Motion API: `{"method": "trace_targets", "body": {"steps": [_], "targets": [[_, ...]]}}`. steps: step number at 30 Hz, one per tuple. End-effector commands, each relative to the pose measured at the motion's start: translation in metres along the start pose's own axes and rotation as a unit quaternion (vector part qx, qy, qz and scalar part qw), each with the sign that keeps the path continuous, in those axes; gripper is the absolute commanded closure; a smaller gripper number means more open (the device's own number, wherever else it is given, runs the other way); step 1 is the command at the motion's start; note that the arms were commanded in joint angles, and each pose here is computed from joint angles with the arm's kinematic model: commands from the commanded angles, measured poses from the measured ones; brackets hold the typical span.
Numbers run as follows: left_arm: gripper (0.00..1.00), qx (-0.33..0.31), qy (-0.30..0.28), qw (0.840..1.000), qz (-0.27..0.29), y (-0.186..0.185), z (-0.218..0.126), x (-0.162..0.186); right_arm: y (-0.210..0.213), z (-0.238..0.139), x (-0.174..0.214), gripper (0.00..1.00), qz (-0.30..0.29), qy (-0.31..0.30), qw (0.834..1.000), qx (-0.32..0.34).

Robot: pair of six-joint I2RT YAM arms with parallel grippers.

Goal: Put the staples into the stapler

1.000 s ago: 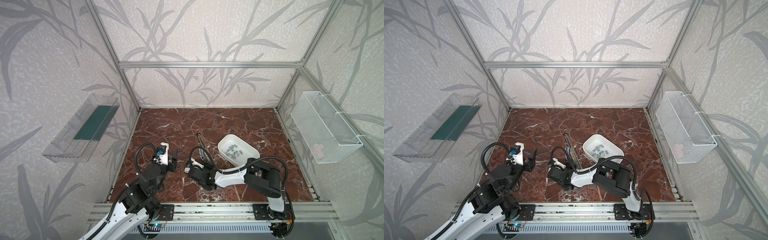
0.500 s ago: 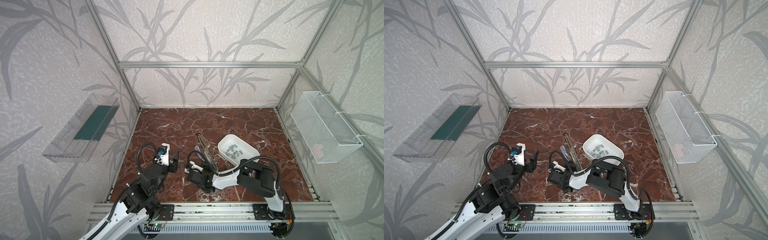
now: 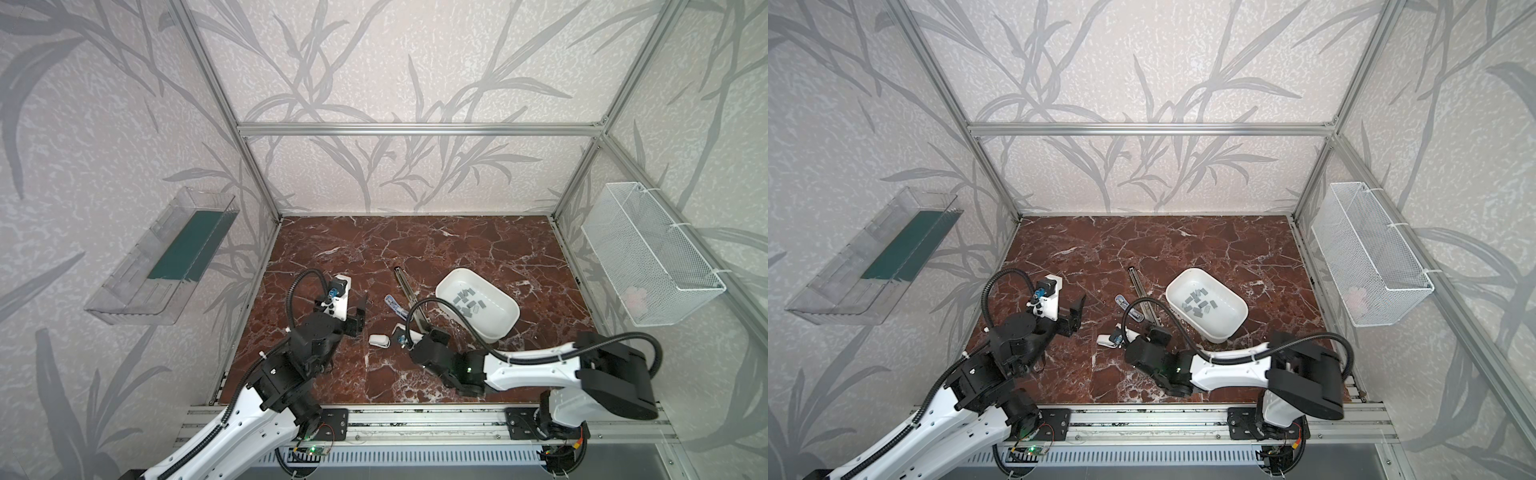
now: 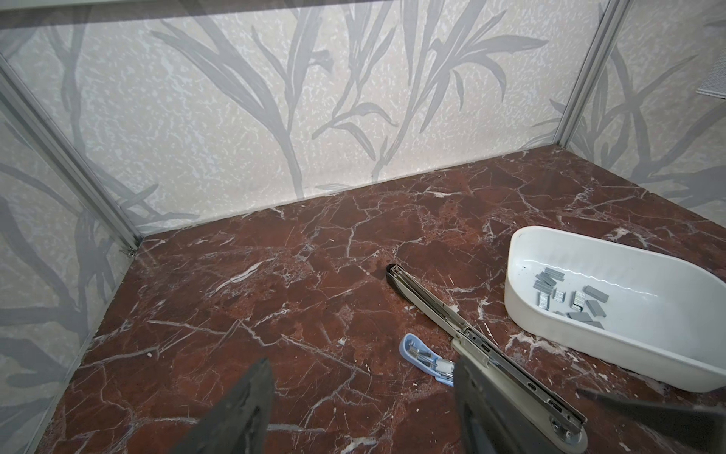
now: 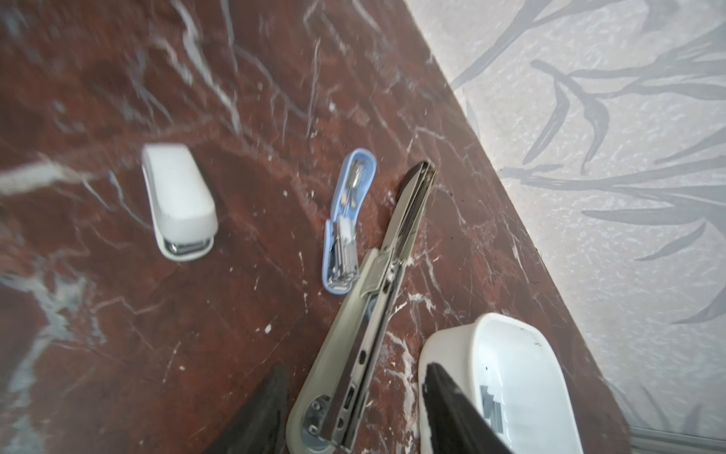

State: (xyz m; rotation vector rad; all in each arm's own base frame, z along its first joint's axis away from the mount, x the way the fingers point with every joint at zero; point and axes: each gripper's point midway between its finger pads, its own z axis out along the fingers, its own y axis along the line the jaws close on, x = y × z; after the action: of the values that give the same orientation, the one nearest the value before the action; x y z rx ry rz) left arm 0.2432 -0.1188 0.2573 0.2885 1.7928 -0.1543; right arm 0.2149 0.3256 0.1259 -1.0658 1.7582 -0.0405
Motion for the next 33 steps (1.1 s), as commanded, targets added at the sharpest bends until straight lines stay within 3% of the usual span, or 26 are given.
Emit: {"method": "trace_targets", "body": {"steps": [1, 5, 8, 9, 13, 16, 18, 19, 22, 25, 28, 33], "targets": [[0.25, 0.03, 0.01, 0.999, 0.031, -0.013, 0.006, 0.002, 0.003, -0.012, -0.007, 0.39, 0.111, -0.033, 0.99, -0.082], [0.24, 0.074, 0.025, 0.995, 0.06, -0.028, 0.008, 0.009, 0.005, -0.024, -0.009, 0.35, 0.156, -0.062, 0.978, -0.122], [0.43, 0.187, 0.02, 0.973, 0.135, -0.066, -0.001, 0.02, 0.001, -0.03, -0.009, 0.32, 0.184, -0.076, 0.97, -0.141], [0.44, 0.204, 0.016, 0.967, 0.15, -0.073, -0.001, 0.024, -0.001, -0.031, -0.009, 0.32, 0.194, -0.08, 0.966, -0.148], [0.4, 0.225, 0.028, 0.954, 0.198, -0.086, 0.012, 0.029, -0.026, -0.035, 0.002, 0.29, 0.244, -0.089, 0.955, -0.144], [0.36, 0.253, 0.06, 0.935, 0.242, -0.098, 0.017, 0.004, -0.044, -0.039, 0.017, 0.26, 0.267, -0.094, 0.951, -0.125], [0.35, 0.289, 0.094, 0.907, 0.293, -0.107, 0.014, -0.009, -0.051, -0.041, 0.028, 0.25, 0.269, -0.086, 0.953, -0.108], [0.35, 0.316, 0.117, 0.882, 0.329, -0.11, 0.008, -0.009, -0.055, -0.042, 0.033, 0.24, 0.271, -0.078, 0.954, -0.101], [0.37, 0.392, 0.185, 0.793, 0.429, -0.108, -0.017, 0.021, -0.061, -0.047, 0.049, 0.22, 0.286, -0.072, 0.951, -0.097], [0.37, 0.424, 0.198, 0.745, 0.475, -0.104, -0.02, 0.071, -0.069, -0.05, 0.058, 0.2, 0.31, -0.084, 0.942, -0.094], [0.36, 0.446, 0.207, 0.721, 0.488, -0.105, -0.018, 0.118, -0.077, -0.05, 0.063, 0.19, 0.315, -0.082, 0.942, -0.081], [0.35, 0.432, 0.245, 0.707, 0.503, -0.097, -0.004, 0.148, -0.09, -0.042, 0.081, 0.19, 0.317, -0.056, 0.945, -0.05]]}}
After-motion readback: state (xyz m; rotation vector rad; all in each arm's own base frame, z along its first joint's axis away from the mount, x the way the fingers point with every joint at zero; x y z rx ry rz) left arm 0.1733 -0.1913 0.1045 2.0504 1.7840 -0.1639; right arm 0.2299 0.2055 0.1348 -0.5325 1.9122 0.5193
